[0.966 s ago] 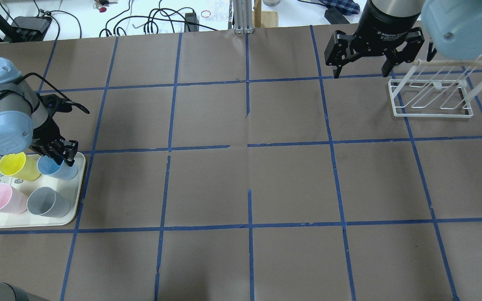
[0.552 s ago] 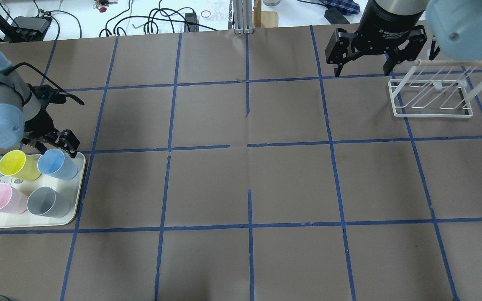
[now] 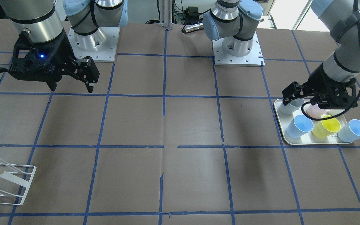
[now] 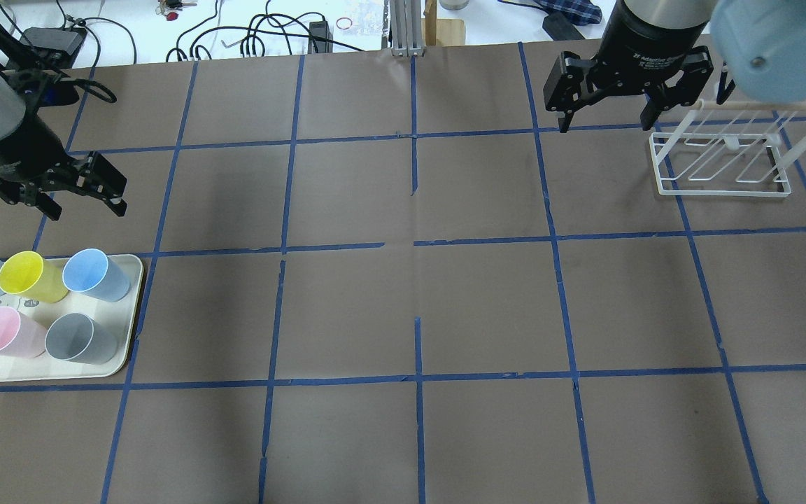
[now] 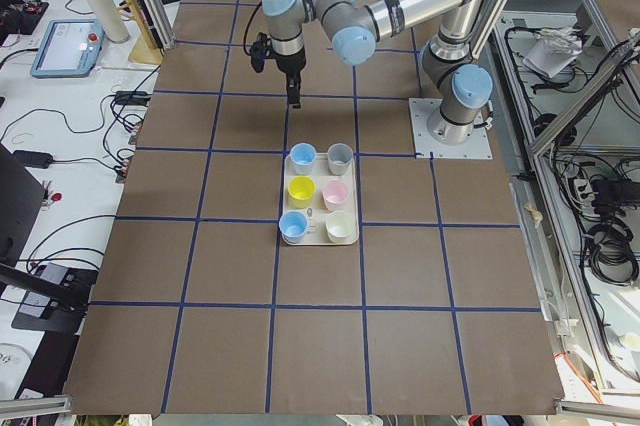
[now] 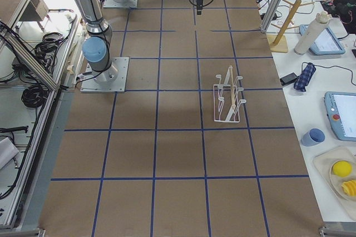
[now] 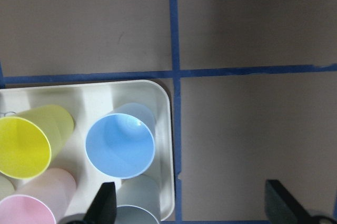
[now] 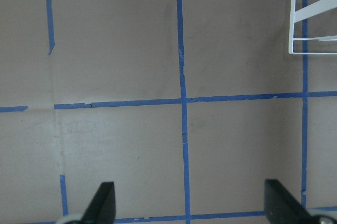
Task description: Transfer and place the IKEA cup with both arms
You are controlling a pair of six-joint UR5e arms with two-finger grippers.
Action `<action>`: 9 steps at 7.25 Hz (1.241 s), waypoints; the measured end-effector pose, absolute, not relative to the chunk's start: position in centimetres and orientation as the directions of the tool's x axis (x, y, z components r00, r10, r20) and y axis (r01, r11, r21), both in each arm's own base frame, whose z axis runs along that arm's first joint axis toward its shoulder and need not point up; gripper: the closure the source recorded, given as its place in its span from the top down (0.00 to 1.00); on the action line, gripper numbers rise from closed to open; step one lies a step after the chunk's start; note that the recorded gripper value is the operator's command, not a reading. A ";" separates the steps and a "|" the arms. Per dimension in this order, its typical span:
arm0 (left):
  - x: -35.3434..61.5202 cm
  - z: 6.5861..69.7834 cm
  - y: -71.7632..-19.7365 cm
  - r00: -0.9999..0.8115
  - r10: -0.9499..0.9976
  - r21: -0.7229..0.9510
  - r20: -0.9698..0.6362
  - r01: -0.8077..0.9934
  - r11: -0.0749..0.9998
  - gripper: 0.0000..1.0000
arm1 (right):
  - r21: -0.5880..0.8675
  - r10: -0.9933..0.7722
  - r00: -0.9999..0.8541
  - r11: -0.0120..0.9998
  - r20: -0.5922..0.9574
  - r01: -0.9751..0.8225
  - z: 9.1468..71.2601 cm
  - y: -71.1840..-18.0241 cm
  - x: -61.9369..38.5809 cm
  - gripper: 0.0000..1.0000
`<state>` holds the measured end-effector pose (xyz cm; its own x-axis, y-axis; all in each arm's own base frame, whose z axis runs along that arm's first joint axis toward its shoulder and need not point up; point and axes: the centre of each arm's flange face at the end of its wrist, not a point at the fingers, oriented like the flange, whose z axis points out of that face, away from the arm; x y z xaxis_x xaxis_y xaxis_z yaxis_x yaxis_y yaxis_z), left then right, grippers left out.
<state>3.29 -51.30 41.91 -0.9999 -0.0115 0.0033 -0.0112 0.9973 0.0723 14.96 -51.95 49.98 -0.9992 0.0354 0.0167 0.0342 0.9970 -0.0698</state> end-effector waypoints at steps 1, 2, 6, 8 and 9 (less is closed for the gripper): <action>-0.7 44.7 -49.7 -1.000 0.024 0.053 0.005 0.025 0.998 1.00 | -0.069 0.037 -0.999 0.997 0.017 0.036 49.9 -52.0 14.9 1.00; -4.7 46.5 -47.4 -0.999 0.053 0.056 0.010 0.053 0.997 1.00 | -0.068 0.037 -0.999 0.997 0.018 0.036 49.9 -52.0 14.9 1.00; -12.4 48.2 -41.8 -0.997 0.081 0.072 0.003 0.081 0.994 1.00 | -0.068 0.038 -0.999 0.997 0.018 0.037 50.0 -52.0 14.8 1.00; -12.6 48.5 -41.2 -0.996 0.088 0.074 0.002 0.088 0.993 1.00 | -0.066 0.037 -0.999 0.997 0.018 0.036 49.9 -52.0 14.9 1.00; -12.7 48.7 -41.0 -0.996 0.089 0.074 0.002 0.089 0.993 1.00 | -0.066 0.037 -0.999 0.997 0.018 0.035 49.9 -52.1 14.9 1.00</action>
